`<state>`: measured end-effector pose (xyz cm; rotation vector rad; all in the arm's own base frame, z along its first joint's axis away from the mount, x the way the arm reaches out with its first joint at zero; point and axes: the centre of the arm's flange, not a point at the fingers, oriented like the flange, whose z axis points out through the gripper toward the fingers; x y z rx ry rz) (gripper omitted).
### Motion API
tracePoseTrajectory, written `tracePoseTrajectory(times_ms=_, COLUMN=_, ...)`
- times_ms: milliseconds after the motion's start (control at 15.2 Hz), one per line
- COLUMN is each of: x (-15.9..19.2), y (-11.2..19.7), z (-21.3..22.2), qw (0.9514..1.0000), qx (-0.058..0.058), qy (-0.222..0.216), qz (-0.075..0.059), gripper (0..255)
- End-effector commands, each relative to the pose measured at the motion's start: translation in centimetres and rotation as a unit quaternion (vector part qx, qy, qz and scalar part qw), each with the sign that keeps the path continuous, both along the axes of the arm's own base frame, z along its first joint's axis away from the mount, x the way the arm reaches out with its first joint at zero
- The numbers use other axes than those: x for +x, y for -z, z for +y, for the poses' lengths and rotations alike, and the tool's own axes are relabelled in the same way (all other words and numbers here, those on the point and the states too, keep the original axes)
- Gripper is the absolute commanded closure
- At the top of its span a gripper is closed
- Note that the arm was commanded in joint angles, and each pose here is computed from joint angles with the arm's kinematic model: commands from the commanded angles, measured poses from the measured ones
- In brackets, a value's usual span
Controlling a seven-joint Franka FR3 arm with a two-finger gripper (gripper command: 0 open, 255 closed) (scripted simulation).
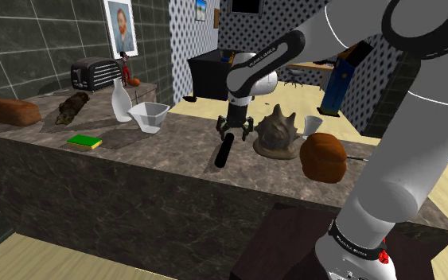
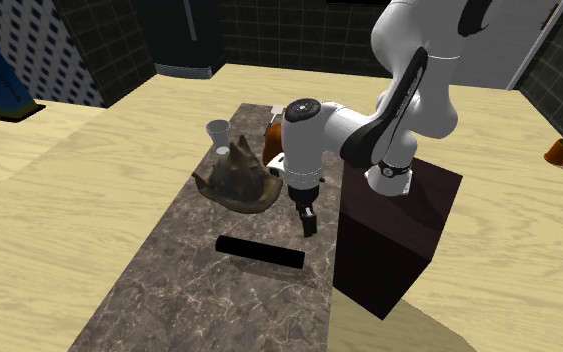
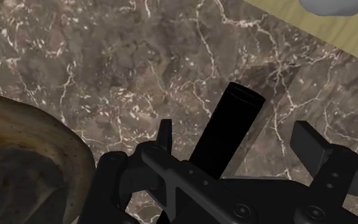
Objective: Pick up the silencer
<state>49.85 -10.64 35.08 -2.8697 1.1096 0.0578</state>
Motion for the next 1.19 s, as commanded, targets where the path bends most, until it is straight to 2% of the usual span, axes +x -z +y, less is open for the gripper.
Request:
tracePoseTrajectory(times_ms=0, x=1.5, y=1.8, z=-1.0, qw=0.9997, qx=0.0, qy=0.025, qz=-0.005, gripper=0)
tracePoseTrajectory(times_ms=264, x=4.3, y=5.0, z=-3.8, qw=0.9971, qx=0.0, qy=0.074, qz=-0.015, gripper=0)
tracePoseTrajectory(times_ms=594, x=7.4, y=8.9, z=-7.6, qw=0.9905, qx=0.0, qy=0.135, qz=-0.026, gripper=0)
tracePoseTrajectory(times_ms=1122, x=7.6, y=13.0, z=-8.0, qw=0.9897, qx=0.0, qy=0.14, qz=-0.028, gripper=0)
